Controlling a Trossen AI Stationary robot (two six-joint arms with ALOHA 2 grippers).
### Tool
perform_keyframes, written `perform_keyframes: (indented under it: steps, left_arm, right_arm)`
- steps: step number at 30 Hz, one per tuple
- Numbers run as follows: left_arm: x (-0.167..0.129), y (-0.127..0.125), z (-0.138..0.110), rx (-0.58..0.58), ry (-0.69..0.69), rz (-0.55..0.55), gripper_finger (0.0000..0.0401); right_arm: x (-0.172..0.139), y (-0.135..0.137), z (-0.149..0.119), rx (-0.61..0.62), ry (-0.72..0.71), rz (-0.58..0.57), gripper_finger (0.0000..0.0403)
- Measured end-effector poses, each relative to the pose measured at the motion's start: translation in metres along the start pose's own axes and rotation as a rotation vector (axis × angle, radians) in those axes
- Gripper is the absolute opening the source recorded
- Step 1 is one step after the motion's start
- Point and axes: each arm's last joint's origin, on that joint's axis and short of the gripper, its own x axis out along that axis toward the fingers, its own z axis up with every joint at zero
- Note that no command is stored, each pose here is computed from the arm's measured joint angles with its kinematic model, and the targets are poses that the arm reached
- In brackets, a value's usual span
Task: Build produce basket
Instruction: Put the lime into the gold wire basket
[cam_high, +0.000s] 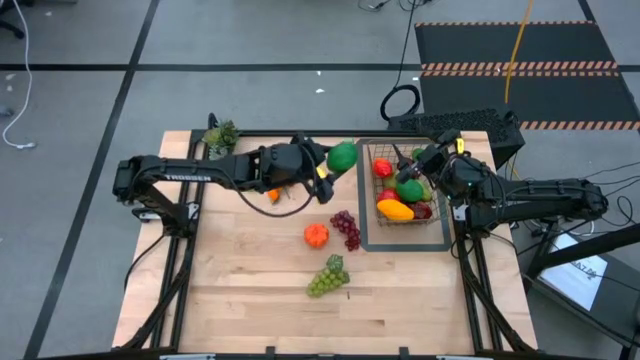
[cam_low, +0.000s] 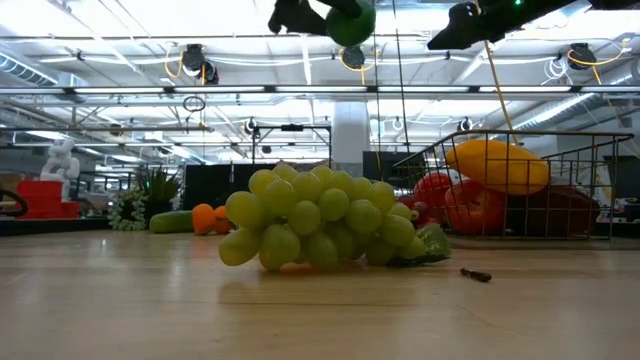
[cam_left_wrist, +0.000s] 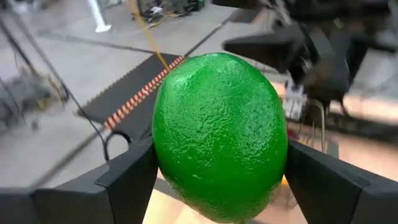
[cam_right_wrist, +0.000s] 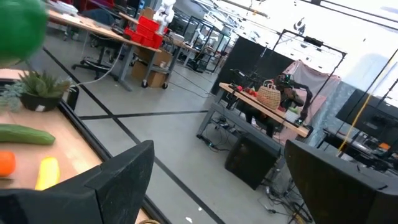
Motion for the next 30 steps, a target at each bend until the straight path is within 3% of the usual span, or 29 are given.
perform_keyframes:
  steps: [8, 15, 21, 30]
  left_arm:
    - [-0.005, -0.014, -0.003, 0.379, 0.015, -0.041, 0.0321]
    - [-0.007, -0.015, -0.010, 0.646, 0.084, -0.033, 0.0321]
    - [-0.007, -0.010, -0.017, 0.799, 0.174, 0.034, 0.0321]
    - [-0.007, -0.010, -0.019, 0.931, 0.205, 0.027, 0.0321]
  right_arm:
    - [-0.001, 0.005, 0.003, 0.115, -0.081, 0.185, 0.0357]
    - [0.000, 0.007, 0.009, 0.415, -0.157, 0.455, 0.0357]
    - [0.008, 0.018, 0.002, 0.648, -0.043, 0.684, 0.0357]
    - [0.033, 0.054, -0.012, 0.679, 0.070, 0.711, 0.0357]
